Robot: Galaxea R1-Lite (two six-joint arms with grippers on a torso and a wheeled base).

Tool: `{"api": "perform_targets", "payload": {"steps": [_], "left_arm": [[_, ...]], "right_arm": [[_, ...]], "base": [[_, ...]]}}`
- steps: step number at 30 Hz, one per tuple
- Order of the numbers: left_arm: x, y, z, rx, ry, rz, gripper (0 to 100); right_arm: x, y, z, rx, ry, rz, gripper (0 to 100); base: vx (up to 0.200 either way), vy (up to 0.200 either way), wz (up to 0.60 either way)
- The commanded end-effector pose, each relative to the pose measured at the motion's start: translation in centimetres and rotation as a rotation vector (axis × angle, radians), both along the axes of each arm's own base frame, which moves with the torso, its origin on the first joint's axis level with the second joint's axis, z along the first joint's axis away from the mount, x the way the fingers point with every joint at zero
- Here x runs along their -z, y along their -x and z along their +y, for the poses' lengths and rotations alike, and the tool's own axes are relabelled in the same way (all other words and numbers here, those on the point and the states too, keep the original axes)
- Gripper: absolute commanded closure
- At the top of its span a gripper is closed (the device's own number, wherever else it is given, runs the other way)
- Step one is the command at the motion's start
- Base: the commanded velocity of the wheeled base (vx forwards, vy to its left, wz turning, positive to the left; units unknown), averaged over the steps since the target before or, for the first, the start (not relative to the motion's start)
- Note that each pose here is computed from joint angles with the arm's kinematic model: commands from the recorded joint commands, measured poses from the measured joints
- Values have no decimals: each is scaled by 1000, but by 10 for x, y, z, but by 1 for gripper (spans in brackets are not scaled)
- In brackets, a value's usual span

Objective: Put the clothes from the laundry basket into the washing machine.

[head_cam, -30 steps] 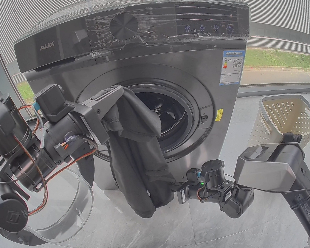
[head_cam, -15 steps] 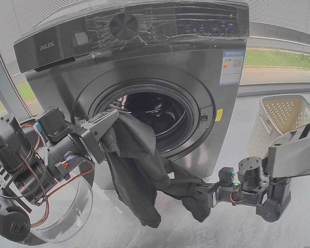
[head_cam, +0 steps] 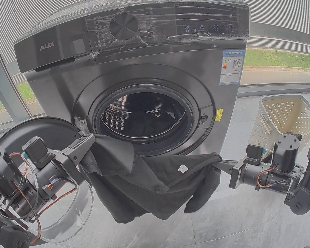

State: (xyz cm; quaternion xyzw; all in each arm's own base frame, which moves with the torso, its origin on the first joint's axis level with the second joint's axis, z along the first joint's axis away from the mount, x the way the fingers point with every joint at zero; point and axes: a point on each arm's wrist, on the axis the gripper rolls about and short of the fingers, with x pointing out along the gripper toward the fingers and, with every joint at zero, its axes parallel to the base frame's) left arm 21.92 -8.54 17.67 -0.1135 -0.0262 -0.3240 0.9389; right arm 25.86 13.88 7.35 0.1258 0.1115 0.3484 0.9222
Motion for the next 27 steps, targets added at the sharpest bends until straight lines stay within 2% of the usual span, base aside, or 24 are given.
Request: {"api": "perform_targets", "payload": {"steps": [1, 8, 15, 17, 24, 27], "left_arm": [[11, -4, 4, -14, -6, 32, 100], [20, -20, 7, -44, 3, 19, 100], [41, -33, 4, -56, -10, 40, 100], [47, -37, 3, -57, -25, 52, 100], [51, -36, 3, -61, -38, 63, 100], [55, -39, 2, -63, -67, 60, 100]], "right_arm": [[-18, 3, -3, 8, -31, -63, 100], [-28, -3, 0, 15, -51, -109, 100], [-37, -12, 0, 41, -70, -157, 100], [-43, -15, 2, 77, -82, -182, 100], [-50, -15, 4, 72, -94, -208, 100], [-55, -15, 5, 72, -105, -228, 100]], "base": [[0, 0, 0], [0, 0, 0], [0, 0, 0], [0, 0, 0], [0, 0, 0], [0, 0, 0]]}}
